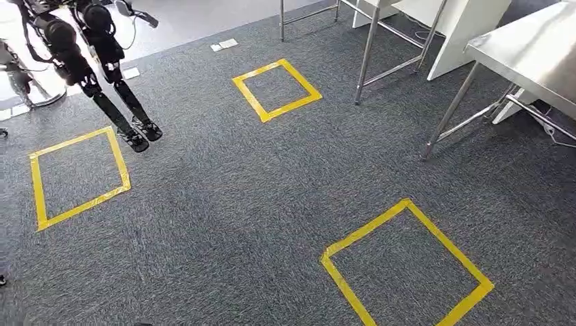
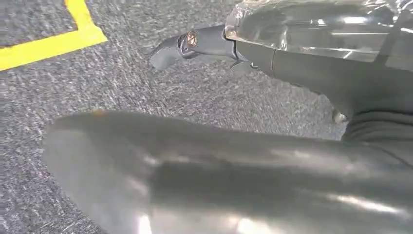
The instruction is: Take the parts from the cabinet and place them on the table.
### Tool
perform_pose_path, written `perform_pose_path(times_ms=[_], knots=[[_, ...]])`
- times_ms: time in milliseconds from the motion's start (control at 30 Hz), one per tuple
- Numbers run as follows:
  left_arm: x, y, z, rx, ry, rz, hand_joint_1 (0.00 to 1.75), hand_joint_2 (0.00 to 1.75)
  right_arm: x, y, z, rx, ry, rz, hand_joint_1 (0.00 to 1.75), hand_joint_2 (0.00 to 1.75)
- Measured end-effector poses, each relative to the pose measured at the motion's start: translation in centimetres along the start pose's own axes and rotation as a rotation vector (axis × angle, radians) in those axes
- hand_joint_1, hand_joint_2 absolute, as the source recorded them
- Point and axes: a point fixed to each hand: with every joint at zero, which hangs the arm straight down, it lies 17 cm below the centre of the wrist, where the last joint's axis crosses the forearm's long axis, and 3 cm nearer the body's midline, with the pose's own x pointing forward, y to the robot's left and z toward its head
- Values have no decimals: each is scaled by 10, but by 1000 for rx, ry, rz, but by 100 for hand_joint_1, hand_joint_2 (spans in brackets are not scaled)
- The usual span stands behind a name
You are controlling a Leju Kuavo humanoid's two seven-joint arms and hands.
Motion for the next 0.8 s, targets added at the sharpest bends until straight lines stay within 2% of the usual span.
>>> perform_pose_path(times_ms=[800], knots=[[3, -2, -1, -3, 3, 4, 0, 0, -3, 1, 1, 1, 5, 4, 0, 0]])
